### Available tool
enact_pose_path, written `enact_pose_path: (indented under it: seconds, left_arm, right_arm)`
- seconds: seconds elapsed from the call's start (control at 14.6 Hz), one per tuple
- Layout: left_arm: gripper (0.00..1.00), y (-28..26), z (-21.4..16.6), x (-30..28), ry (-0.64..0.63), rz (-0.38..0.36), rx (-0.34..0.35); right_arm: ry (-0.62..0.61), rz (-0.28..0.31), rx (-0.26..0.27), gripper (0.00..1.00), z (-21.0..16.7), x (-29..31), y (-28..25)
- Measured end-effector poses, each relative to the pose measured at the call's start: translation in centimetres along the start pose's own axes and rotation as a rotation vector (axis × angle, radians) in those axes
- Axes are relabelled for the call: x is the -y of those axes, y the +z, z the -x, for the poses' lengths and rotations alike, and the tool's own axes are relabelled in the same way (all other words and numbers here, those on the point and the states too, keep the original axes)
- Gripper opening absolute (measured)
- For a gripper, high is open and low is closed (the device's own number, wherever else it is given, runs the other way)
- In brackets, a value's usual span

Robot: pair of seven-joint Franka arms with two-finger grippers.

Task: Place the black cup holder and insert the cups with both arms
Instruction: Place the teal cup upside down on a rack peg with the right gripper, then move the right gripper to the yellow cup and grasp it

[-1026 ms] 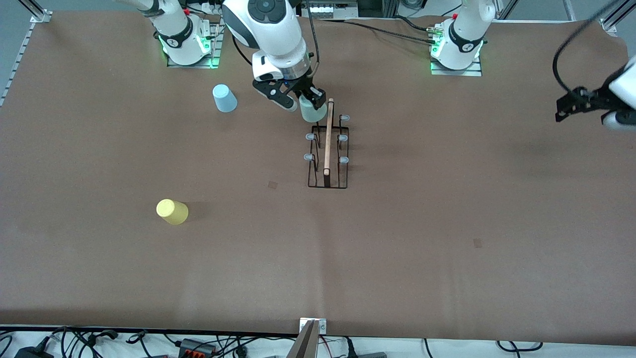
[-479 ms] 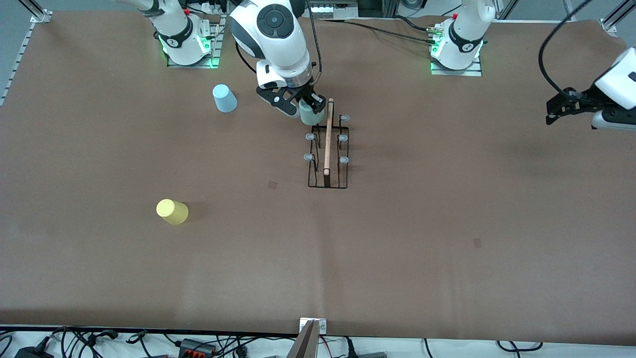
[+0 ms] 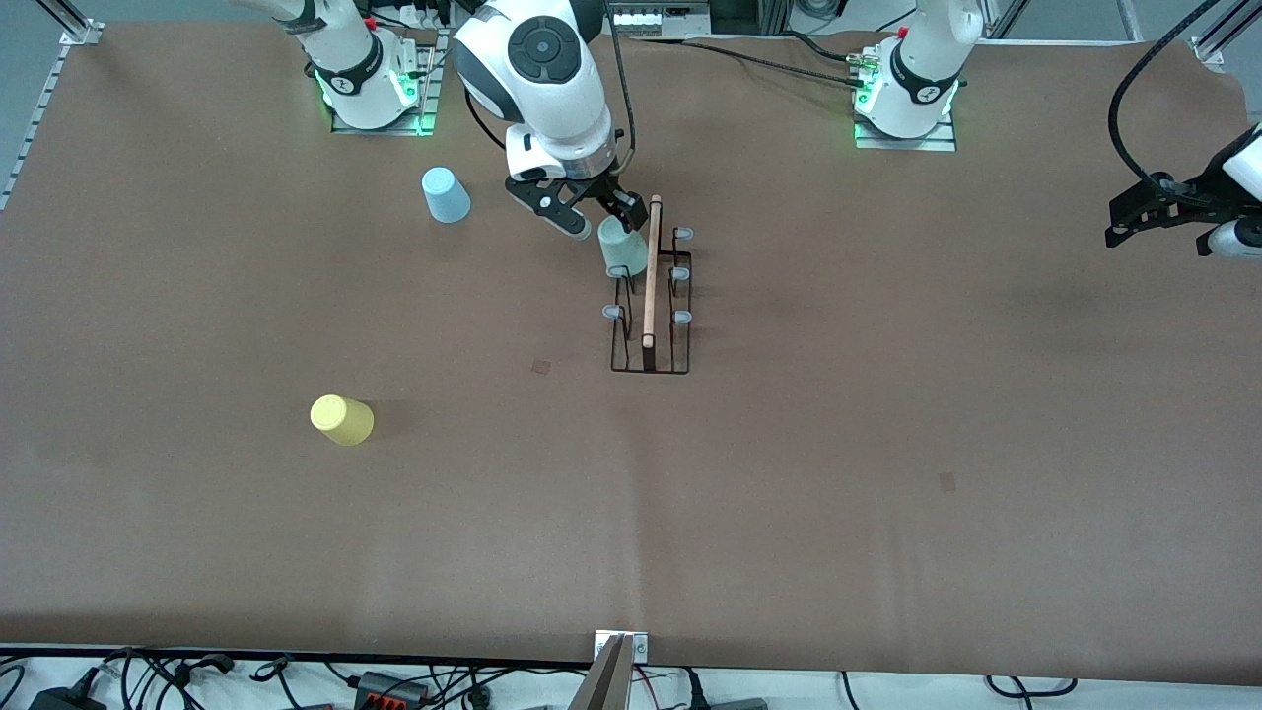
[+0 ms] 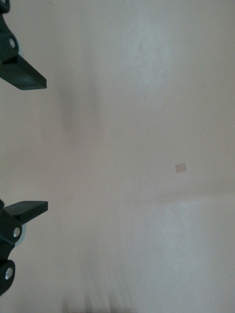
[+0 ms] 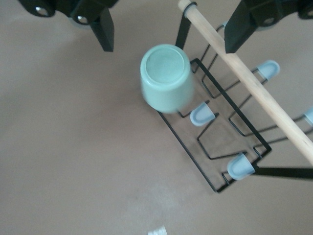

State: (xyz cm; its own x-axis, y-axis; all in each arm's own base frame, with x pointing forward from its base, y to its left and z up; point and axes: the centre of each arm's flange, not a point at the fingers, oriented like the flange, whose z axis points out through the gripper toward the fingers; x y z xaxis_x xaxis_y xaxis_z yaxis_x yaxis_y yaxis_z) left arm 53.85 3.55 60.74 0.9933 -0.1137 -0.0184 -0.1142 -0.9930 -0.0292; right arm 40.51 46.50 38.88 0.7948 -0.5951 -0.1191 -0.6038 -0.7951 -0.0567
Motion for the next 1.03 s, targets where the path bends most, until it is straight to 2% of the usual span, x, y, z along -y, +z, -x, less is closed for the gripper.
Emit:
enact_pose_path:
  seconds: [0.14,0.41,0.55,0.68,0.82,0.89,1.03]
  left_arm:
    - [1.00,-0.2,0.0,-0.2,0.003,0.000,0.000]
    - [1.00,-0.2,0.0,-0.2,0.004,0.000,0.000]
    - [1.00,-0.2,0.0,-0.3,0.005,0.000,0.000]
    - [1.00,-0.3,0.0,-0.3,0.005,0.000,-0.001]
    - [1.00,-0.3,0.0,-0.3,0.006,-0.001,-0.002]
    - [1.00,-0.4,0.0,-0.3,0.006,-0.001,-0.002]
    - [1.00,-0.4,0.0,-0.4,0.007,-0.001,-0.002]
  right_arm:
    - [-0.037,-0.021,-0.026,1.00,-4.2,-0.5,-2.4]
    - [-0.233,0.047,-0.037,1.00,-19.0,-6.6,-6.8]
    - [-0.320,0.065,-0.037,1.00,-26.4,-10.7,-6.8]
    - [-0.399,0.073,-0.045,1.00,-32.2,-14.7,-5.8]
    - [-0.454,0.056,-0.087,1.00,-36.0,-17.5,-3.9]
    - [-0.485,0.045,-0.116,1.00,-37.2,-18.5,-2.6]
    - [-0.594,0.051,-0.138,1.00,-38.8,-20.0,0.2]
